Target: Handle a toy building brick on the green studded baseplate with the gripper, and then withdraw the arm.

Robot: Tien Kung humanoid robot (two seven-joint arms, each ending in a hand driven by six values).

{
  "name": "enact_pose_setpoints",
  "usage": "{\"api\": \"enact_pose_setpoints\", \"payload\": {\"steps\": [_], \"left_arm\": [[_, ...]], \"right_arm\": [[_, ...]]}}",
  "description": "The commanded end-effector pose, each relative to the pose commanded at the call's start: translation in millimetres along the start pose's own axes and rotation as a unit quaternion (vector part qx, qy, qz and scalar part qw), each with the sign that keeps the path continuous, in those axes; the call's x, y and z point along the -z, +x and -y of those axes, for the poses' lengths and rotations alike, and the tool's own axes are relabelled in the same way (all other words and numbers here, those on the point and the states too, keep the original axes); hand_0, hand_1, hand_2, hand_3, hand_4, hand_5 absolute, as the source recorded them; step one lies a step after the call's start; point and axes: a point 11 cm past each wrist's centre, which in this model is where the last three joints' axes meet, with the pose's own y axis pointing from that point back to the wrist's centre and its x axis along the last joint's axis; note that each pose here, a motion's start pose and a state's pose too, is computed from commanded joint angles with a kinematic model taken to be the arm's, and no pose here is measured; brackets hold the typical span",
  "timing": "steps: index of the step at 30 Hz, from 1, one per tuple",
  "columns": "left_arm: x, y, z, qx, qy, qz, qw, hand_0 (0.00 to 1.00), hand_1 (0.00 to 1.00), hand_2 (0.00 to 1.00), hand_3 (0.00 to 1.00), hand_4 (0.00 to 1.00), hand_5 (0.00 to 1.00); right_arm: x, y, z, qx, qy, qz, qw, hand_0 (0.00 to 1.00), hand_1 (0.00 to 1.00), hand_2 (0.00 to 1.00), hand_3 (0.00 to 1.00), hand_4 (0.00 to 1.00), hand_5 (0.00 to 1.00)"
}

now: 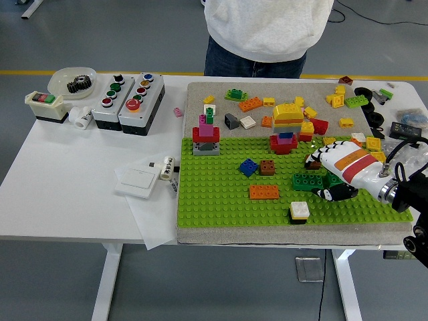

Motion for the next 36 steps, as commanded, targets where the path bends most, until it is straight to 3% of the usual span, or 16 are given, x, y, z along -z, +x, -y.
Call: {"api": "enact_pose_setpoints", "payload": {"steps": [35, 36], "left_arm": [[-1.5, 0.3, 0.1, 0.001, 0.0, 0.006, 1.0, 0.745, 0.746, 0.74, 0.612, 0.657, 0.631], [-1.5, 0.3, 0.1, 0.002, 0.0, 0.006, 1.0, 0.745, 0.746, 0.74, 0.612, 0.657, 0.632]], "right_arm": [[-7.6, -8.6, 9.9, 0.016, -0.014, 0.014, 1.0, 0.697, 0.639, 0.662, 0.619, 0.846, 0.346], [-7.5, -8.9, 9.7, 0.016, -0.014, 0.014, 1.0, 0.662, 0.606, 0.636, 0.606, 0.843, 0.349]]}}
